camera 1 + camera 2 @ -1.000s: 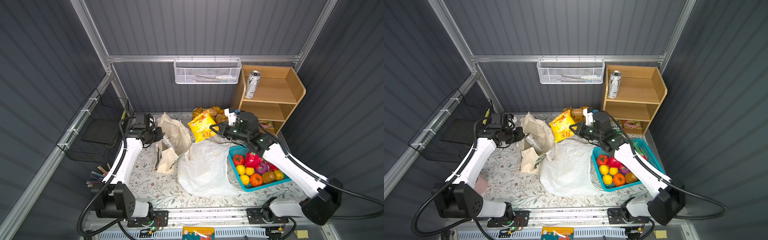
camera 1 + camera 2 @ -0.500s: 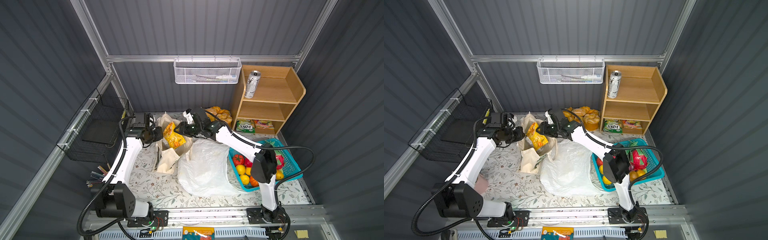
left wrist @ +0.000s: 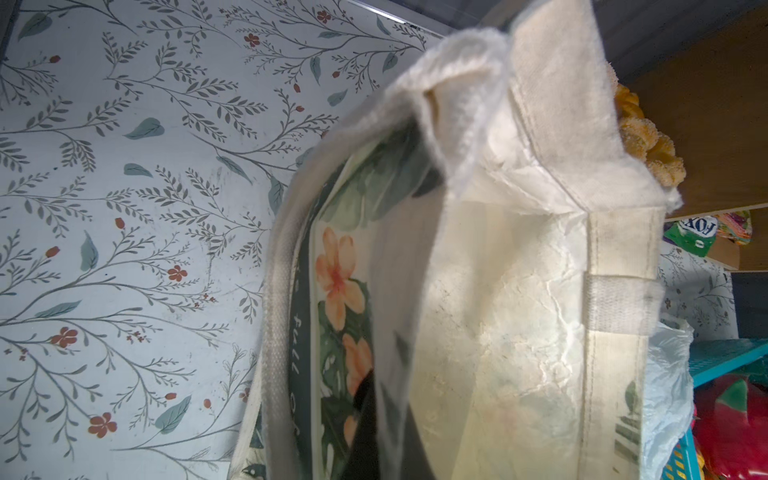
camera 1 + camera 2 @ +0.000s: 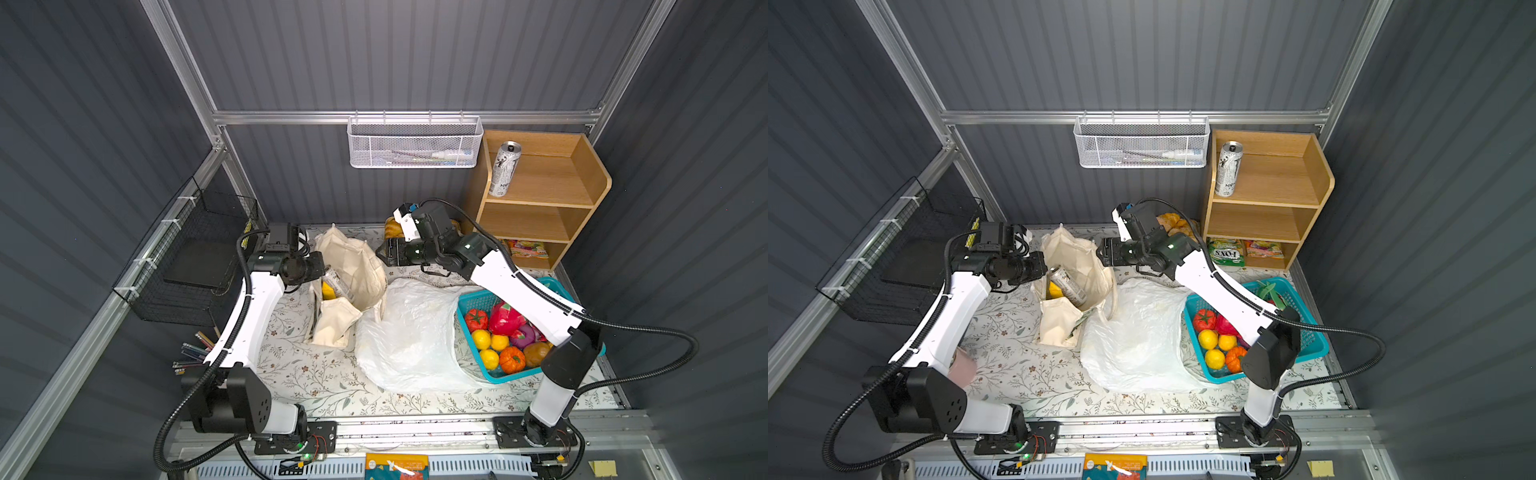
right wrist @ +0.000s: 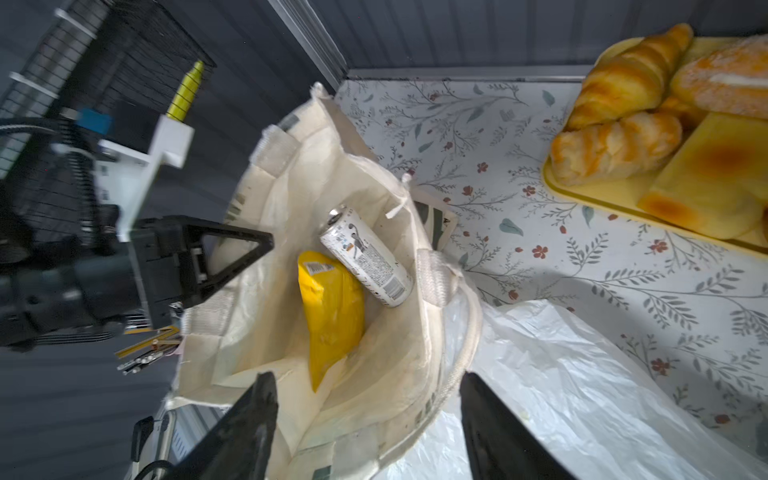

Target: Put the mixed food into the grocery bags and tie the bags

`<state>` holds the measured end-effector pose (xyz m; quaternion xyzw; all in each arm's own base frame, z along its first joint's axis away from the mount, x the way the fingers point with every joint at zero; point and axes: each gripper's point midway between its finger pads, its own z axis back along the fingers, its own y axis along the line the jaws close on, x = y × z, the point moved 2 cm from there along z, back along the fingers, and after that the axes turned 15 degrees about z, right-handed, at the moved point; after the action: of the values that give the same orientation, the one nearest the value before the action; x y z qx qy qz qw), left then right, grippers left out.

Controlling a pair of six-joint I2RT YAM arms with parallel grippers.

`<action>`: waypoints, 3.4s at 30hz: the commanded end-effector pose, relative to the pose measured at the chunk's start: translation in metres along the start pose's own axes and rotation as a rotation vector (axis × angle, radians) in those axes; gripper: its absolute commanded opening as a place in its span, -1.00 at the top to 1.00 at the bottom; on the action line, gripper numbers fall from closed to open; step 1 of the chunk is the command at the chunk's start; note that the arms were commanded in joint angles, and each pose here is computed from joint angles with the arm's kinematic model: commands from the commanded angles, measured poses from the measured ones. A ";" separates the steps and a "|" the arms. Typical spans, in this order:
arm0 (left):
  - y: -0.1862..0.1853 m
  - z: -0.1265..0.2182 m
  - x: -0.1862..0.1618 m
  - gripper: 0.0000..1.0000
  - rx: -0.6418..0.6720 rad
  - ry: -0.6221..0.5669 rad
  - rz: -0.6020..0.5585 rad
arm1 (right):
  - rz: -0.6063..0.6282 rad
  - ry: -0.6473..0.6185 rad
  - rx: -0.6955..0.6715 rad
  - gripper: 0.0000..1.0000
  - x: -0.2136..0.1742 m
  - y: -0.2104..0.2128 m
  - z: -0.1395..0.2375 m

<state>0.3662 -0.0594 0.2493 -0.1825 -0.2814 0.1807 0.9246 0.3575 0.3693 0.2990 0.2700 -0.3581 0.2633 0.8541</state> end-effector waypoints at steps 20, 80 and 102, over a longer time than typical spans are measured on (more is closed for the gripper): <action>0.021 0.029 0.135 1.00 0.334 -0.295 -0.091 | -0.091 -0.082 0.203 1.00 0.062 0.023 -0.094; -0.081 0.075 0.017 -1.00 -0.082 -0.228 -0.166 | -0.448 0.262 -0.211 -0.34 -0.240 -0.063 -0.011; -0.095 0.052 -0.078 -1.00 -0.149 -0.021 -0.298 | -0.469 -0.030 -0.115 1.00 -0.081 -0.117 -0.026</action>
<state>0.3165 -0.1523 0.3085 -0.2046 -0.3454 0.0451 0.9148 0.3923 0.2756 0.1927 0.2940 -0.3233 0.0206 0.8992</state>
